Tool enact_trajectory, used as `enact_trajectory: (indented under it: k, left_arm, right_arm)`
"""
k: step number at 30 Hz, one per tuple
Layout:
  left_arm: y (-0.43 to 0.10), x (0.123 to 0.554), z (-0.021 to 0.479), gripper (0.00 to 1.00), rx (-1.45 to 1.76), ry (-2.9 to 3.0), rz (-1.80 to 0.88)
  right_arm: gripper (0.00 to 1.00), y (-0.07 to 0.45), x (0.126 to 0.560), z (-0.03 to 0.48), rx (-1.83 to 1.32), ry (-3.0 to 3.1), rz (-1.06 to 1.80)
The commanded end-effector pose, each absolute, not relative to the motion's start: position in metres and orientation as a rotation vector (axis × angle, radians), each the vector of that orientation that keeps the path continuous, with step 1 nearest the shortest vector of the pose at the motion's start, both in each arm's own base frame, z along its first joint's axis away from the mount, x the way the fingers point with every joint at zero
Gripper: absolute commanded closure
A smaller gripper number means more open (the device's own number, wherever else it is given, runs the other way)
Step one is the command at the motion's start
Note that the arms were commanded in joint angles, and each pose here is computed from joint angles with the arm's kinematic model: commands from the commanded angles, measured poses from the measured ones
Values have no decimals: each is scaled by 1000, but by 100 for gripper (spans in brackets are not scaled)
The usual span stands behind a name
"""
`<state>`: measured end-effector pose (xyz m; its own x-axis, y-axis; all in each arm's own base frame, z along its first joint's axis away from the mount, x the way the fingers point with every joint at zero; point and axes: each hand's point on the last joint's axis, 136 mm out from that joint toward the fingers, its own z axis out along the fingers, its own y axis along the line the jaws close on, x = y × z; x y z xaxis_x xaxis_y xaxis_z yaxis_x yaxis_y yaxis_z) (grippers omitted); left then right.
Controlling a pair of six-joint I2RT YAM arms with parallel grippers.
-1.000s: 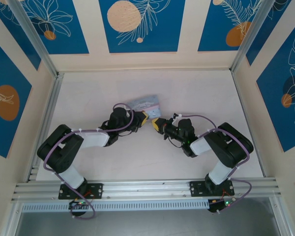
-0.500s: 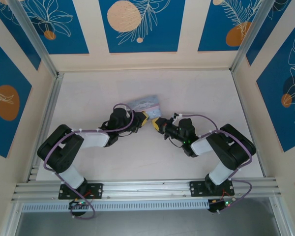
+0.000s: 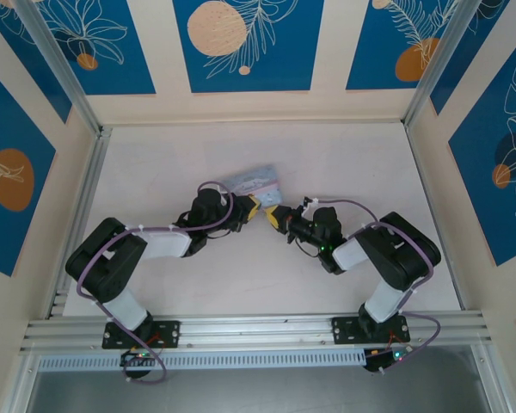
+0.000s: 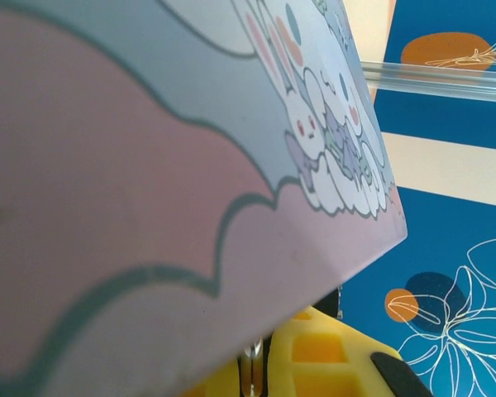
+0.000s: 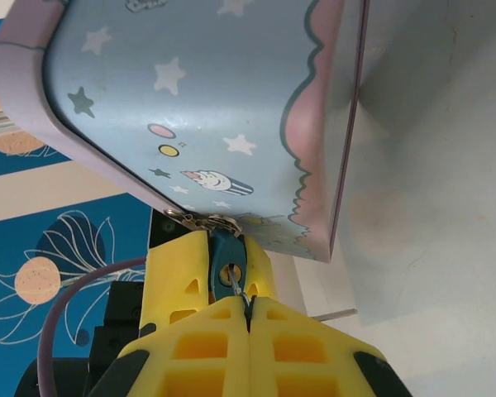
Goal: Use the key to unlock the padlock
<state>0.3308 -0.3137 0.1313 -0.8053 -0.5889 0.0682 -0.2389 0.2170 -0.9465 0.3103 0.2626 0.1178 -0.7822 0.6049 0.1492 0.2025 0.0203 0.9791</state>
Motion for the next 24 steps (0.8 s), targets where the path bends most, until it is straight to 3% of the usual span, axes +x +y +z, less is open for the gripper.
enact_trajectory:
  k: [1,24]
  left_arm:
    - [-327,327,161,100,-688,2136,-1755]
    - [-335,321,163,100,-620,2174,-1776]
  right_arm:
    - [100,267,317,126,771,1966,1856]
    - [100,297,332,127,683,2030,1938]
